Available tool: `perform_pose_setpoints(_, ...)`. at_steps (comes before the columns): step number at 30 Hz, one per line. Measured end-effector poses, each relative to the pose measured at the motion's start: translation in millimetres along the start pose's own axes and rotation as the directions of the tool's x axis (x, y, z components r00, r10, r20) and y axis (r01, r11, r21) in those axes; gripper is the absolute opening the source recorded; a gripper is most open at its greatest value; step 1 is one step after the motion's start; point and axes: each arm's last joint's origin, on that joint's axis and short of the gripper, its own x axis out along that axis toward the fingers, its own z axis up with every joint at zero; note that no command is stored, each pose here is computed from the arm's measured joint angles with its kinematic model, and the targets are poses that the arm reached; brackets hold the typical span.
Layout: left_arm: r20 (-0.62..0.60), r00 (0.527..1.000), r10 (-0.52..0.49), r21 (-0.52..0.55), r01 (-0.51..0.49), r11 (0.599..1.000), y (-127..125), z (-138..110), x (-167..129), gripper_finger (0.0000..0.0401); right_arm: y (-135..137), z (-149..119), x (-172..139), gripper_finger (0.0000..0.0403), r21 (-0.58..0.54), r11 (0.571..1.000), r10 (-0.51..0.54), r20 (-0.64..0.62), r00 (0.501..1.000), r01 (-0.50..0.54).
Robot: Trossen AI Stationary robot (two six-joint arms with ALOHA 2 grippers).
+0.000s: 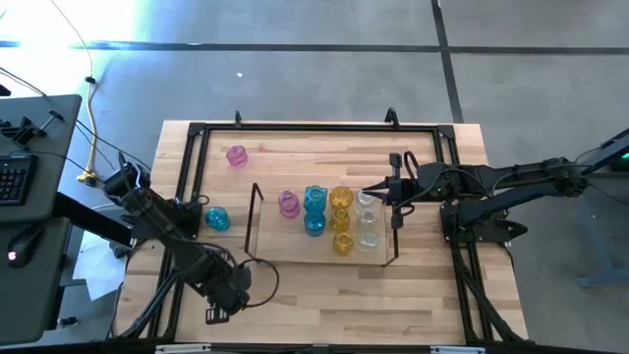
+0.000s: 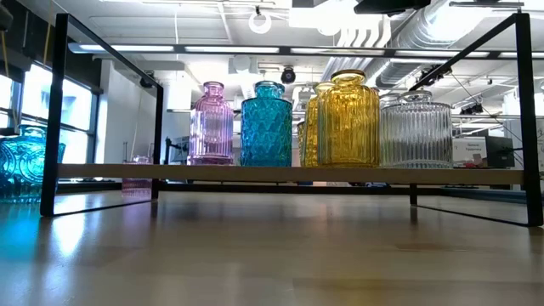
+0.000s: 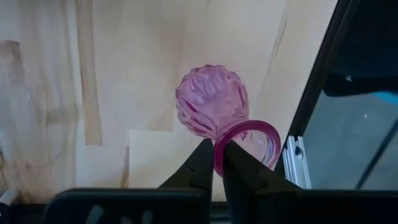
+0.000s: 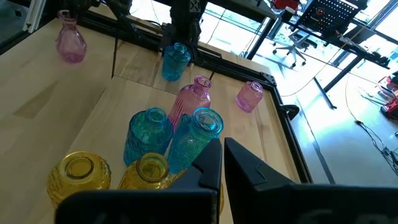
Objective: Sort vases onto shelf
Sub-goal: Put the bottom purple vase on the shelf aligned with the other purple vase
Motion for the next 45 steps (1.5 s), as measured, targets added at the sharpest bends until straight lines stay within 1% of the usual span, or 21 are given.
perform_pose_setpoints(3,-0.023,0.999,-0.028,0.017,0.029,0.999,1.8,3.8,-2.6,0.0009,-0.1,0.0,-0.1,0.0000,0.000,1.000,0.000,0.000,1.000,0.000)
perform_pose_setpoints(6,-0.001,0.998,-0.061,0.038,0.061,0.997,1.7,11.9,-12.4,0.0005,-0.1,0.0,-0.1,0.0000,0.000,1.000,0.000,0.000,1.000,0.000)
perform_pose_setpoints(11,0.092,0.987,-0.131,0.039,0.128,0.991,3.9,31.5,-42.8,0.0005,-0.1,0.0,0.0,0.0000,0.000,1.000,0.000,0.000,1.000,0.000)
perform_pose_setpoints(15,0.179,0.966,-0.187,0.073,0.177,0.982,9.0,49.1,-72.1,0.0005,0.0,0.0,0.0,0.0000,0.001,1.000,0.000,0.000,1.000,0.000)
perform_pose_setpoints(22,0.325,0.918,-0.229,0.113,0.203,0.973,36.4,79.7,-117.9,0.0004,0.0,0.0,-0.1,0.0000,0.001,1.000,0.000,0.000,1.000,0.000)
perform_pose_setpoints(24,0.350,0.911,-0.219,0.110,0.192,0.975,48.3,85.9,-129.2,0.0004,0.0,0.0,-0.1,0.0000,0.001,1.000,0.000,0.000,1.000,0.000)
perform_pose_setpoints(27,0.361,0.915,-0.180,0.075,0.164,0.984,68.1,91.5,-141.4,0.0004,0.2,-0.7,-0.1,0.0000,-0.001,1.000,0.002,-0.007,1.000,-0.002)
perform_pose_setpoints(29,0.354,0.925,-0.141,0.035,0.138,0.990,81.9,93.5,-145.8,0.0004,0.3,-1.2,0.0,0.0000,-0.002,1.000,0.004,-0.012,1.000,-0.004)
perform_pose_setpoints(32,0.345,0.932,-0.109,-0.025,0.125,0.992,100.4,97.7,-148.4,0.0004,0.6,-1.8,-0.1,0.0000,-0.003,1.000,0.006,-0.018,1.000,-0.006)
perform_pose_setpoints(36,0.340,0.936,-0.090,-0.090,0.128,0.988,120.9,106.3,-149.0,0.0004,0.6,-1.9,-0.1,0.0000,-0.002,1.000,0.007,-0.019,1.000,-0.007)
perform_pose_setpoints(41,0.320,0.946,-0.062,-0.131,0.109,0.985,139.3,121.2,-141.7,0.0004,0.6,-2.0,-0.1,0.0000,-0.002,1.000,0.007,-0.020,1.000,-0.007)
perform_pose_setpoints(45,0.281,0.958,-0.057,-0.151,0.103,0.983,149.1,132.9,-131.7,0.0004,1.3,-1.8,-0.1,0.0000,-0.002,1.000,0.031,-0.013,0.999,-0.031)
